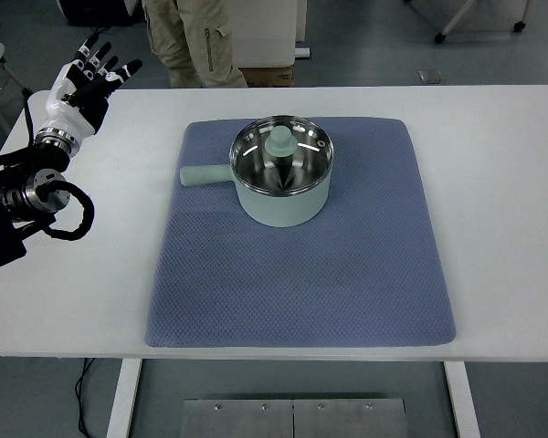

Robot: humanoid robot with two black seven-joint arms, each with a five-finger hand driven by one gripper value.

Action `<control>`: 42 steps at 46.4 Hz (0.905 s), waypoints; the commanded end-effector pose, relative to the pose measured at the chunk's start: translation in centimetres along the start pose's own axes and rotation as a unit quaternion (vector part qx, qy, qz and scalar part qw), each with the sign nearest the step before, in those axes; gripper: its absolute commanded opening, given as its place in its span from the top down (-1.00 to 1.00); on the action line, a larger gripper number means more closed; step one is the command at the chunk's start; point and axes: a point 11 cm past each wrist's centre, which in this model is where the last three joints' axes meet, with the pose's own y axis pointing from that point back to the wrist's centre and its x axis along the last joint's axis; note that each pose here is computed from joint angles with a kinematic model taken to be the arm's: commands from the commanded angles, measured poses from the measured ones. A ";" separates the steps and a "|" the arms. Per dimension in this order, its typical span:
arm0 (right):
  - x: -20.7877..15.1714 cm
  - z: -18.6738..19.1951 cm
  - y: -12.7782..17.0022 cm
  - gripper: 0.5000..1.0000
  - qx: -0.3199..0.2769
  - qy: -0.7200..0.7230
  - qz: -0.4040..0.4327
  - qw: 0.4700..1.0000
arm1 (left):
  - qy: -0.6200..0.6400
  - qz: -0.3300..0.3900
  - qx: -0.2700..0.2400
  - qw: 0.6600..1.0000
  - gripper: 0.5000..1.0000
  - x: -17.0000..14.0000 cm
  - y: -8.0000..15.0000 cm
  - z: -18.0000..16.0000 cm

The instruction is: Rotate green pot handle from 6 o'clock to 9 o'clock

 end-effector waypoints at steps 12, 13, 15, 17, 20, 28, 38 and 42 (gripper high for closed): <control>0.0 0.0 0.0 -1.00 0.000 0.000 0.000 1.000 | 0.044 -0.012 0.012 0.999 -1.00 -2.8 0.0 -3.4; 0.0 0.0 0.0 -1.00 0.000 0.000 0.000 1.000 | 0.048 -0.011 0.013 0.999 -1.00 -3.0 0.0 -3.7; 0.0 0.0 0.0 -1.00 0.000 0.000 0.000 1.000 | 0.054 -0.011 0.016 0.998 -1.00 -3.4 0.1 -4.3; 0.0 0.0 0.0 -1.00 0.000 0.000 0.000 1.000 | 0.058 -0.014 0.020 0.998 -1.00 -3.8 0.2 -4.9; 0.0 0.0 0.0 -1.00 0.000 0.000 0.000 1.000 | 0.061 -0.019 0.026 0.998 -1.00 -4.5 0.3 -5.7; 0.0 0.0 0.0 -1.00 0.000 0.000 0.000 1.000 | 0.073 -0.019 0.037 0.996 -1.00 -5.0 0.8 -7.2; 0.0 0.0 0.0 -1.00 0.000 0.000 0.000 1.000 | 0.080 -0.025 0.048 0.995 -1.00 -5.9 1.2 -8.6; 0.0 0.0 0.0 -1.00 0.000 0.000 0.000 1.000 | 0.079 -0.028 0.046 0.995 -1.00 -6.0 1.2 -8.5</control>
